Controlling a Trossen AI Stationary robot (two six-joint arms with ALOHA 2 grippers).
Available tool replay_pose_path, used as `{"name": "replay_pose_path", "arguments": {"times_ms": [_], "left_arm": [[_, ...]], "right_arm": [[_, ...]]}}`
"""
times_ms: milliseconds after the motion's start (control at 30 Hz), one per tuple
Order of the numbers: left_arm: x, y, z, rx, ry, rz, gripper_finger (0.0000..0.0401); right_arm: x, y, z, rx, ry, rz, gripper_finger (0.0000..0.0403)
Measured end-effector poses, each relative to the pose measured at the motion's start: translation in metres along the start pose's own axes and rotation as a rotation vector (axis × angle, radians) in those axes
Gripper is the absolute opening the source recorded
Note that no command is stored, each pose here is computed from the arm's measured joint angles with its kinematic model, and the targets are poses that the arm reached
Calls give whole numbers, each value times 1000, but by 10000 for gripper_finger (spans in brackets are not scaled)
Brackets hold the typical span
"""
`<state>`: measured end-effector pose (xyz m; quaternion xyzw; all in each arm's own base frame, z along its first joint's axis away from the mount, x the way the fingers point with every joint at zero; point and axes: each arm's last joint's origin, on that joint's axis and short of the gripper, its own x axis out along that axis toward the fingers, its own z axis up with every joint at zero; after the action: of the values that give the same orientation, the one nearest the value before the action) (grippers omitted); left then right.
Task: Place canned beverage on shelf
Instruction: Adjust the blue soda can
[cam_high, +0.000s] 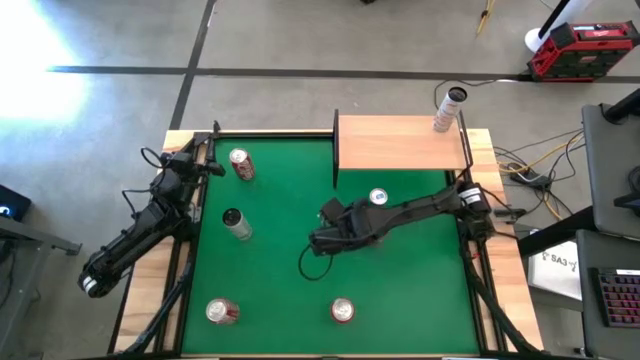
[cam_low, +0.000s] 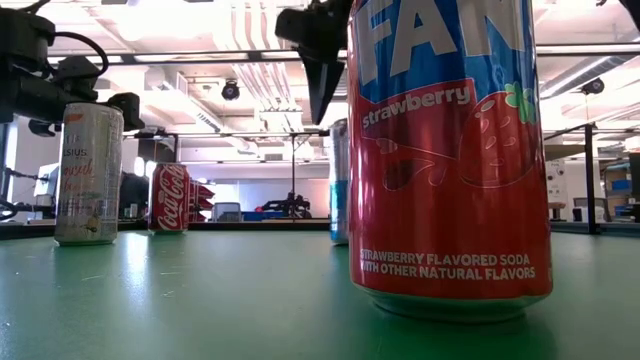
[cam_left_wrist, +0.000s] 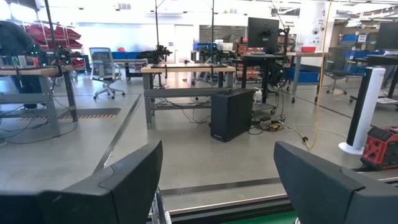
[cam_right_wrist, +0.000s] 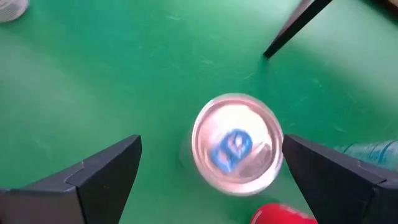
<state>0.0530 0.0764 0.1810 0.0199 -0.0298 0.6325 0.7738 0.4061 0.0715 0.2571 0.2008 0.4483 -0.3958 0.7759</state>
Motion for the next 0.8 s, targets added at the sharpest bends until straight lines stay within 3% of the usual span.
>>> {"name": "replay_pose_path", "arguments": {"times_ms": [367, 800], "left_arm": [[0, 0, 0, 0, 1, 0, 293], [0, 0, 0, 0, 1, 0, 293]], "right_arm": [[-7, -3, 0, 22, 41, 6, 382], [-25, -7, 5, 201, 66, -27, 382]]}}
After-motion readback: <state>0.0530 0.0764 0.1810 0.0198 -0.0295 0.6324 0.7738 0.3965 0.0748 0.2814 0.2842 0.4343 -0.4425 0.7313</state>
